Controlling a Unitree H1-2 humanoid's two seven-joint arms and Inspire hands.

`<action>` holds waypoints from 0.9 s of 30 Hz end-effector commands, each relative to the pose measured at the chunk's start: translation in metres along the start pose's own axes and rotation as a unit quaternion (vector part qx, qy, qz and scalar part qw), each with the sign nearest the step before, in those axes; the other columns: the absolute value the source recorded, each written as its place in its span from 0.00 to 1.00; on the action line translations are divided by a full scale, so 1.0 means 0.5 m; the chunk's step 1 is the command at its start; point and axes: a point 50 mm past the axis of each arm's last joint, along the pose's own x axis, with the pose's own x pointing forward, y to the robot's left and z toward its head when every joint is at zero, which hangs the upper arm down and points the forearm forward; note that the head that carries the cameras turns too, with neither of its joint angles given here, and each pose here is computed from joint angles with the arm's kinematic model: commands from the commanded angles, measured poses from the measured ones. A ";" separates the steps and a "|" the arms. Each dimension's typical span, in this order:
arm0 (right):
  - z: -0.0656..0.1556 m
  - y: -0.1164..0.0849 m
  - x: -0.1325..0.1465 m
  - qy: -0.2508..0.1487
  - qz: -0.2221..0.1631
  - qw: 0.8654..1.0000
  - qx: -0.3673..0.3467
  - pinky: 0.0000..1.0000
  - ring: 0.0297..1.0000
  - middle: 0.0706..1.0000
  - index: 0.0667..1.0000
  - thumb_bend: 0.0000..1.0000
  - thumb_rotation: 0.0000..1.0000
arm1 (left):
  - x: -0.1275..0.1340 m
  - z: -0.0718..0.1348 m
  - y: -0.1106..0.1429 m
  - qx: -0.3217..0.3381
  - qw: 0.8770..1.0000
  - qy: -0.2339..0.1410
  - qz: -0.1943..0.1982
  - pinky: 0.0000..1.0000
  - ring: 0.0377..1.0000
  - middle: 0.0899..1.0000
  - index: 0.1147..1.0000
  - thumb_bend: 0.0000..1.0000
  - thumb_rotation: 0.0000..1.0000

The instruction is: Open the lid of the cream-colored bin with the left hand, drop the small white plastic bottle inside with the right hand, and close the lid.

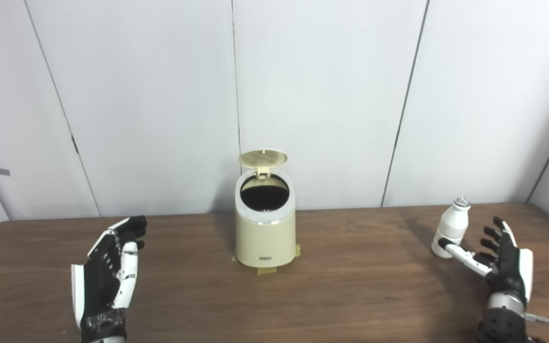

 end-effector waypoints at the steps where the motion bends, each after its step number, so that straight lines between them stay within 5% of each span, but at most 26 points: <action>1: 0.062 -0.005 0.031 -0.047 -0.007 0.999 0.010 0.69 0.79 0.83 0.88 0.87 0.28 | 0.023 0.037 -0.003 -0.010 0.999 -0.048 0.005 0.69 0.72 0.70 0.67 0.21 0.66; 27: 0.087 0.013 0.108 -0.029 0.001 0.999 -0.040 0.66 0.75 0.79 0.83 0.84 0.28 | 0.021 0.045 -0.001 0.014 0.998 -0.061 0.012 0.71 0.72 0.67 0.64 0.17 0.67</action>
